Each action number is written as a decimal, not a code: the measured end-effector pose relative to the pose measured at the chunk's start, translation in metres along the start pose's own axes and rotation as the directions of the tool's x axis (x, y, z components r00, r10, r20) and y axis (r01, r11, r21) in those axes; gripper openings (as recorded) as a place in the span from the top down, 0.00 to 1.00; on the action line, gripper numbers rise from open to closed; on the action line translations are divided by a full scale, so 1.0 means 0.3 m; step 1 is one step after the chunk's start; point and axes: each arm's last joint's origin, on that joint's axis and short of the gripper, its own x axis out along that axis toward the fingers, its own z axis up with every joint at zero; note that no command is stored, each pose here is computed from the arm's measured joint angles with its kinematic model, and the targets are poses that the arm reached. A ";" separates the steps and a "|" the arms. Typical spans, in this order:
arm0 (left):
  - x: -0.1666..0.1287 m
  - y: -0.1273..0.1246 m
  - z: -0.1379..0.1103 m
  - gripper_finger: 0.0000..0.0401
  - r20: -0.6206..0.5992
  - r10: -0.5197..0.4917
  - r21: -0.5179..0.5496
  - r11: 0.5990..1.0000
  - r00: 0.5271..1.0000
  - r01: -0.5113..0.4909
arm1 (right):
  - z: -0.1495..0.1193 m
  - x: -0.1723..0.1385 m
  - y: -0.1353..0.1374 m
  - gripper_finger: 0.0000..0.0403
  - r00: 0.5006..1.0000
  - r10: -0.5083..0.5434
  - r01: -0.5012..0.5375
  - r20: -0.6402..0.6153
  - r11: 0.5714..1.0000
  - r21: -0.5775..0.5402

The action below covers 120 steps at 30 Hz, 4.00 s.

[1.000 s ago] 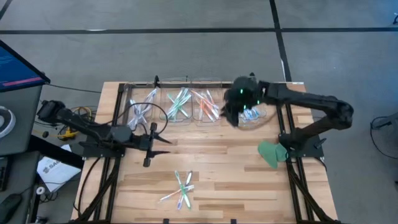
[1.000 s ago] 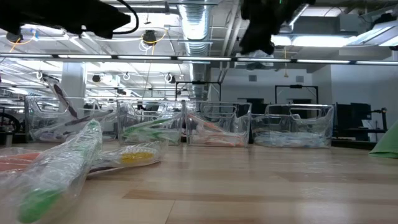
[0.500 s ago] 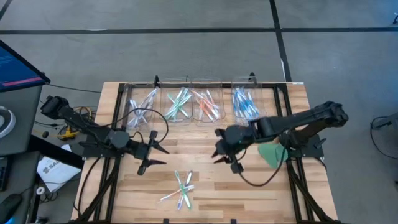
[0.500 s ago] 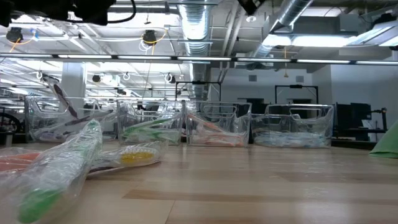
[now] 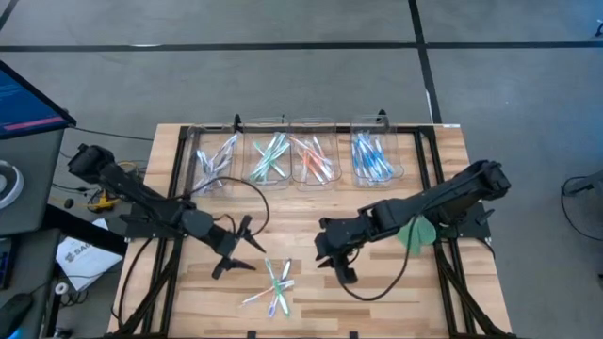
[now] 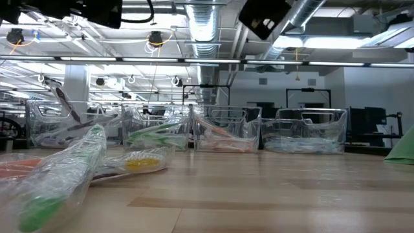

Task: Pick & Place Toothbrushes
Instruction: Put the green toothbrush into the middle left transparent bin

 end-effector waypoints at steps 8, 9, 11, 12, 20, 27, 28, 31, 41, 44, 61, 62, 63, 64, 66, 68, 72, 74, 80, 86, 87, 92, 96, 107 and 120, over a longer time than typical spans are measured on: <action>0.054 -0.019 -0.057 0.45 -0.082 -0.049 0.039 0.998 0.995 0.052 | 0.011 0.034 0.038 0.78 0.998 0.032 -0.034 0.060 0.999 0.026; 0.059 -0.022 -0.066 0.46 -0.099 -0.059 0.040 0.997 0.993 0.064 | 0.022 0.032 0.047 0.78 0.995 0.042 -0.044 0.090 0.999 0.021; 0.072 -0.028 -0.080 0.47 -0.114 -0.077 0.040 0.996 0.990 0.082 | 0.032 0.025 0.050 0.78 0.992 0.048 -0.052 0.119 0.998 0.029; 0.079 -0.031 -0.090 0.48 -0.129 -0.086 0.046 0.995 0.988 0.093 | 0.037 0.026 0.052 0.78 0.990 0.052 -0.058 0.134 0.998 0.036; 0.124 -0.055 -0.168 0.54 -0.229 -0.159 0.060 0.982 0.960 0.177 | 0.070 0.021 0.066 0.78 0.967 0.083 -0.093 0.243 0.995 0.031; 0.155 -0.043 -0.204 0.57 -0.244 -0.138 0.077 0.984 0.960 0.161 | 0.089 0.029 0.069 0.78 0.948 0.095 -0.109 0.304 0.994 0.028; 0.159 -0.043 -0.208 0.57 -0.240 -0.137 0.086 0.983 0.961 0.161 | 0.087 0.031 0.069 0.78 0.949 0.095 -0.109 0.301 0.994 0.029; 0.174 -0.047 -0.221 0.57 -0.234 -0.135 0.112 0.980 0.963 0.164 | 0.091 0.054 0.065 0.78 0.945 0.097 -0.115 0.314 0.993 0.040; 0.205 -0.049 -0.282 0.56 -0.280 -0.133 0.165 0.969 0.951 0.184 | 0.069 0.171 0.049 0.77 0.946 0.100 -0.138 0.307 0.985 0.105; 0.205 -0.033 -0.287 0.57 -0.285 -0.116 0.152 0.974 0.951 0.165 | 0.087 0.187 0.052 0.77 0.920 0.122 -0.170 0.371 0.981 0.097; 0.221 -0.022 -0.353 0.64 -0.333 -0.187 0.084 0.971 0.924 0.226 | 0.096 0.181 0.054 0.77 0.905 0.133 -0.179 0.404 0.981 0.078; 0.223 -0.020 -0.357 0.64 -0.335 -0.183 0.083 0.971 0.924 0.222 | 0.096 0.181 0.053 0.77 0.904 0.133 -0.179 0.406 0.981 0.078; 0.223 -0.018 -0.360 0.64 -0.339 -0.180 0.082 0.972 0.924 0.219 | 0.098 0.181 0.053 0.77 0.903 0.134 -0.180 0.409 0.981 0.077; 0.224 -0.017 -0.362 0.65 -0.340 -0.178 0.082 0.973 0.924 0.218 | 0.098 0.180 0.054 0.77 0.902 0.134 -0.181 0.411 0.981 0.076; 0.226 -0.016 -0.367 0.65 -0.345 -0.177 0.080 0.973 0.922 0.217 | 0.098 0.180 0.054 0.77 0.902 0.135 -0.181 0.411 0.981 0.076; 0.227 -0.017 -0.368 0.66 -0.344 -0.177 0.081 0.973 0.922 0.217 | 0.098 0.180 0.054 0.77 0.902 0.134 -0.181 0.411 0.981 0.076; 0.230 -0.021 -0.382 0.72 -0.361 -0.183 0.077 0.971 0.915 0.224 | 0.098 0.180 0.054 0.77 0.902 0.135 -0.181 0.411 0.981 0.076; 0.233 -0.023 -0.390 0.75 -0.364 -0.189 0.073 0.970 0.912 0.230 | 0.098 0.180 0.054 0.77 0.902 0.135 -0.181 0.411 0.981 0.076; 0.236 -0.024 -0.395 0.91 -0.365 -0.193 0.072 0.970 0.911 0.234 | 0.098 0.180 0.054 0.77 0.902 0.134 -0.181 0.409 0.981 0.076; 0.230 -0.020 -0.383 0.98 -0.368 -0.172 0.060 0.976 0.914 0.207 | 0.097 0.181 0.055 0.77 0.903 0.135 -0.181 0.408 0.981 0.076; 0.228 -0.020 -0.380 0.99 -0.371 -0.165 0.058 0.978 0.914 0.200 | 0.097 0.181 0.056 0.77 0.903 0.135 -0.181 0.408 0.980 0.076; 0.204 -0.009 -0.353 1.00 -0.407 -0.109 0.040 0.990 0.907 0.137 | 0.094 0.182 0.056 0.77 0.908 0.134 -0.179 0.397 0.981 0.079; 0.168 0.001 -0.300 1.00 -0.405 -0.096 -0.012 0.995 0.909 0.100 | 0.086 0.186 0.053 0.77 0.919 0.126 -0.170 0.373 0.982 0.086; -0.004 0.055 -0.105 1.00 -0.317 0.227 -0.032 0.968 0.921 -0.250 | 0.088 0.104 0.076 0.77 0.934 0.127 -0.162 0.333 0.984 0.080; -0.146 0.221 -0.012 1.00 -0.245 0.663 -0.055 0.719 0.708 -0.693 | 0.060 0.022 0.069 0.77 0.974 0.086 -0.073 0.211 0.995 -0.066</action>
